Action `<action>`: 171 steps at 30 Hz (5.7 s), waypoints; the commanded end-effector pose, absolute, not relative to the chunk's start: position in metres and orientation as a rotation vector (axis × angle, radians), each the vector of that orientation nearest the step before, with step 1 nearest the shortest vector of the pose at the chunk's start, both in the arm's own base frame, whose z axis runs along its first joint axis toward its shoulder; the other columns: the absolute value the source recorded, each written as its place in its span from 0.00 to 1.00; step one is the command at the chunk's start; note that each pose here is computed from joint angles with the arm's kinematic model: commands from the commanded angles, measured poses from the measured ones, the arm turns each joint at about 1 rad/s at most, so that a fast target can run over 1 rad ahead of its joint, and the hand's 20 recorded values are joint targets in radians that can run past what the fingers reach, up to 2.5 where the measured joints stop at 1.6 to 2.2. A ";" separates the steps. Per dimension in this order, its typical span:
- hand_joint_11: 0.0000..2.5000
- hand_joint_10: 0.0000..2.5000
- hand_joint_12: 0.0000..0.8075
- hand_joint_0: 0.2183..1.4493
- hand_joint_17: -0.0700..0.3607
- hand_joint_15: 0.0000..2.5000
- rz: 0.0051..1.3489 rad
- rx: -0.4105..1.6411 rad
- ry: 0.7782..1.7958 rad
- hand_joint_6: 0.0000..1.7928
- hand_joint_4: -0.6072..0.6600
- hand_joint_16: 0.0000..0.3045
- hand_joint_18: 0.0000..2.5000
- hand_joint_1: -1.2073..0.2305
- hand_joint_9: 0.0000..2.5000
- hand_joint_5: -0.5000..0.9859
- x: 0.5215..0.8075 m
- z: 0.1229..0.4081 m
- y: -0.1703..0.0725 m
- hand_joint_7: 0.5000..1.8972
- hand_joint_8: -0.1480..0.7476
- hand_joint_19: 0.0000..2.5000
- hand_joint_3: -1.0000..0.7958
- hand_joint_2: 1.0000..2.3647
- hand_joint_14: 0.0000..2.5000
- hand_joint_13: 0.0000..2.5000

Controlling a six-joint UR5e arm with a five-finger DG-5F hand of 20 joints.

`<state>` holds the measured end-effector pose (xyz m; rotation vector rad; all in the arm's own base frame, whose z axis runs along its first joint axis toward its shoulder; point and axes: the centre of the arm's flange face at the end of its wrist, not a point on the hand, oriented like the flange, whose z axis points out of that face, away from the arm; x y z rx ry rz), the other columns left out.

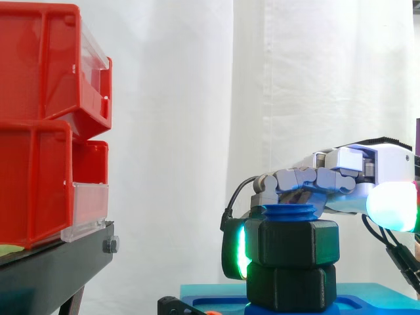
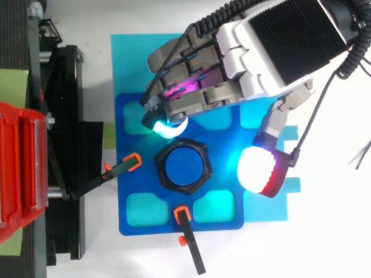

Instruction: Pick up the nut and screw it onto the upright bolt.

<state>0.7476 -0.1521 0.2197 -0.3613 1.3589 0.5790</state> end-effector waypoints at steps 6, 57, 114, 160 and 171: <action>0.02 0.00 0.30 0.21 0.31 0.00 0.579 -0.362 1.359 0.28 0.65 0.09 0.27 0.74 0.44 0.35 0.747 0.220 -0.152 0.61 0.50 0.04 0.28 0.00 0.00 0.33; 0.00 0.00 0.38 0.16 0.37 0.00 0.415 -0.554 1.449 0.28 0.66 0.13 0.20 0.77 0.34 0.25 0.709 0.331 -0.208 0.15 0.48 0.05 0.28 0.00 0.00 0.25; 0.00 0.00 0.42 0.21 0.38 0.00 0.526 0.407 1.559 0.28 0.56 0.14 0.06 0.61 0.15 0.18 0.563 0.356 -0.174 0.15 0.42 0.00 0.28 0.00 0.00 0.11; 0.00 0.00 0.43 0.20 0.41 0.00 0.577 0.616 1.533 0.28 0.47 0.15 0.00 0.65 0.00 0.17 0.561 0.352 -0.178 0.13 0.36 0.00 0.28 0.00 0.00 0.00; 0.00 0.00 0.43 0.20 0.40 0.00 0.576 0.616 1.535 0.28 0.47 0.15 0.00 0.65 0.00 0.17 0.561 0.352 -0.178 0.13 0.35 0.00 0.28 0.00 0.00 0.00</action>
